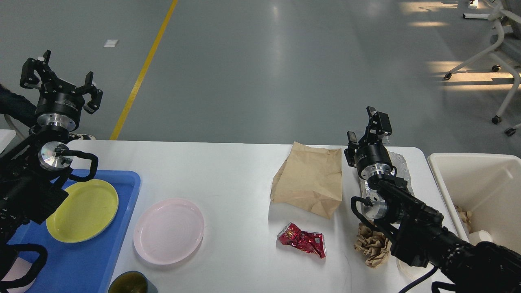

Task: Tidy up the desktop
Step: 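Move the left gripper over the yellow plate on the blue tray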

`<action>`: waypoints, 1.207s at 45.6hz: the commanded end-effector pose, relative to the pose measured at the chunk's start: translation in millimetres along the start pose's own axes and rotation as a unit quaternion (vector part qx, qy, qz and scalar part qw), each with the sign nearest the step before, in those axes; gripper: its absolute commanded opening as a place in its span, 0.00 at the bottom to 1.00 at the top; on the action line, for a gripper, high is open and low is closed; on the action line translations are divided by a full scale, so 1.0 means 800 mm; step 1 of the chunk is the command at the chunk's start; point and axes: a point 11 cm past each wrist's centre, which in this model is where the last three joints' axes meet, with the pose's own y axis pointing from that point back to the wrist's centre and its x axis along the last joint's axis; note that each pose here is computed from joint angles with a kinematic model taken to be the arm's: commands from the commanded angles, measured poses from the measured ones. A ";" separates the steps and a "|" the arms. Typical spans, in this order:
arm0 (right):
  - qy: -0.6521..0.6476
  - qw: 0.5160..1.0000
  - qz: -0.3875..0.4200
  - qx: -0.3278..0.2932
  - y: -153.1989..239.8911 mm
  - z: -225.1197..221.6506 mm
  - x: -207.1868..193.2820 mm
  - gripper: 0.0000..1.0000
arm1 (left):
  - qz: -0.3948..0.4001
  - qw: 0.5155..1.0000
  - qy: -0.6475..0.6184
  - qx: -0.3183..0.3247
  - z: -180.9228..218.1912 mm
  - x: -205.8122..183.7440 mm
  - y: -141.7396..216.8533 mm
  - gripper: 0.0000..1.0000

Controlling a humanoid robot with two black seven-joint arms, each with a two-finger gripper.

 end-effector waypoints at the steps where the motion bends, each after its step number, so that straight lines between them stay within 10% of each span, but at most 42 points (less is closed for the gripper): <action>1: 0.000 1.000 0.000 0.000 0.000 0.000 0.000 1.00 | 0.009 1.000 -0.003 0.012 -0.012 0.012 0.010 0.96; 30: 0.000 1.000 0.000 0.000 0.000 0.000 0.000 1.00 | -0.019 0.996 -0.041 0.071 -0.045 -0.003 0.015 0.96; 41: 0.000 1.000 0.000 0.000 0.000 0.000 0.000 1.00 | -0.128 0.939 -0.210 0.239 -0.118 -0.036 0.037 0.96; 55: 0.000 1.000 0.000 0.000 0.000 0.000 0.000 1.00 | -0.214 0.831 -0.422 0.292 -0.076 -0.070 0.004 0.96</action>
